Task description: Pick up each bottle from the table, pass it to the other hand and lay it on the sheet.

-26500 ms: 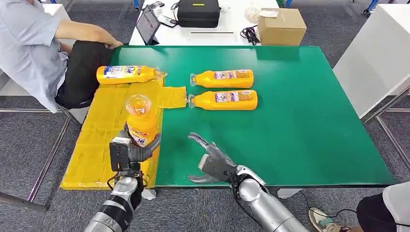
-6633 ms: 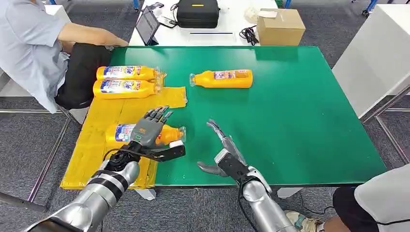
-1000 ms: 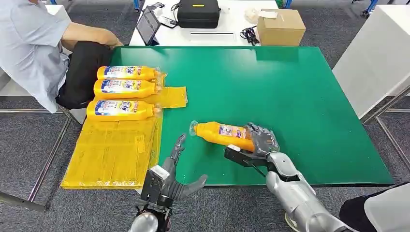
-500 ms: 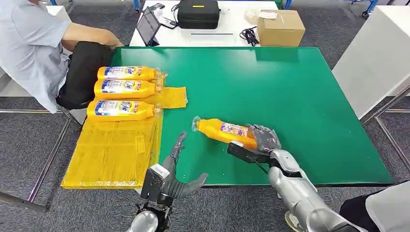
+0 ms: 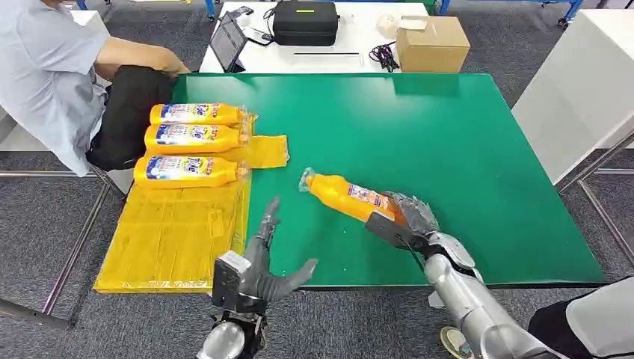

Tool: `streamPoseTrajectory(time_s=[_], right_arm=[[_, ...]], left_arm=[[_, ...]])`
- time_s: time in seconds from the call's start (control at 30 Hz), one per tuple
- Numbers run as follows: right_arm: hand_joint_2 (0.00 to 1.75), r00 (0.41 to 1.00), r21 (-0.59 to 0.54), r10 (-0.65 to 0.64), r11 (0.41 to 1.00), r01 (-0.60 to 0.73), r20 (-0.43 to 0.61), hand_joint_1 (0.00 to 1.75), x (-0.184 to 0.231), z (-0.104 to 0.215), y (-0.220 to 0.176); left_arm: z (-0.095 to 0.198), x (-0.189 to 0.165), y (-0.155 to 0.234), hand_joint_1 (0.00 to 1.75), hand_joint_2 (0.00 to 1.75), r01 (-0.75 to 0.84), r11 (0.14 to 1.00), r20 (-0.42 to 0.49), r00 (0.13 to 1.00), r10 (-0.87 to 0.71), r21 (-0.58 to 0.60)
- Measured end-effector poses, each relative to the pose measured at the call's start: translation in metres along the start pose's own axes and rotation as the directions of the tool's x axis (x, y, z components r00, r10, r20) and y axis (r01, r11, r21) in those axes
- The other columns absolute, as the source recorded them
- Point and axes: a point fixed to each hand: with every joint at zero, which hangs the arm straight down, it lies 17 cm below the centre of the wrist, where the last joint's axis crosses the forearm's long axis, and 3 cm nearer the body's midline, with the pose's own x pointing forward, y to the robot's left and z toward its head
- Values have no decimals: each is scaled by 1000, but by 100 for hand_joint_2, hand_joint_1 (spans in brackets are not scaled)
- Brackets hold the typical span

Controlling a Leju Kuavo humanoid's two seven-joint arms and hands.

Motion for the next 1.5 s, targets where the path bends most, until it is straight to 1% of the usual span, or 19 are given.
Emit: streamPoseTrajectory(time_s=[0.03, 0.1, 0.2, 0.3, 0.43, 0.5, 0.77, 0.87, 0.93, 1.03, 1.17, 1.3, 1.5], right_arm=[[175, 999, -4, -43, 999, 43, 22, 175, 7, 2, 2], [175, 981, 7, -173, 985, 173, 85, 175, 32, 6, 11], [175, 914, 48, -365, 931, 362, 179, 175, 77, 15, 24], [175, 851, 78, -452, 890, 449, 266, 175, 118, 24, 29], [175, 789, 144, -508, 860, 490, 346, 175, 159, 35, 35], [175, 767, 169, -526, 849, 501, 368, 175, 170, 38, 35], [175, 744, 197, -533, 844, 498, 404, 175, 189, 42, 35], [175, 721, 229, -558, 828, 511, 410, 175, 195, 45, 38], [175, 712, 248, -568, 823, 511, 413, 175, 199, 47, 42], [175, 709, 264, -569, 822, 505, 416, 175, 204, 48, 46], [175, 715, 272, -554, 832, 483, 426, 175, 209, 50, 53], [175, 726, 282, -536, 844, 457, 430, 175, 211, 51, 62], [175, 732, 313, -533, 845, 435, 423, 175, 215, 55, 78]], left_arm=[[-2, -1, 6, 0, 175, -31, 999, -12, 999, 31, 25], [-4, -9, 16, 0, 175, -116, 991, -53, 991, 119, 68], [-2, -23, 17, 0, 175, -246, 966, -122, 959, 254, 82], [3, -36, 14, 0, 175, -294, 954, -177, 937, 300, 63], [12, -50, 3, 0, 175, -338, 941, -236, 914, 331, 10], [16, -55, -2, 0, 175, -355, 935, -257, 905, 340, -12], [21, -65, 0, 0, 175, -348, 937, -282, 901, 330, -14], [24, -65, -7, 0, 175, -359, 932, -295, 897, 330, -49], [26, -64, -12, 0, 175, -354, 932, -291, 902, 320, -75], [21, -53, -9, 0, 175, -297, 950, -214, 938, 273, -91], [17, -34, -15, 0, 175, -300, 946, -162, 946, 279, -120], [9, -13, -8, 0, 175, -267, 960, -81, 962, 260, -87], [0, 6, 1, 0, 175, -352, 935, -47, 935, 350, -50]])
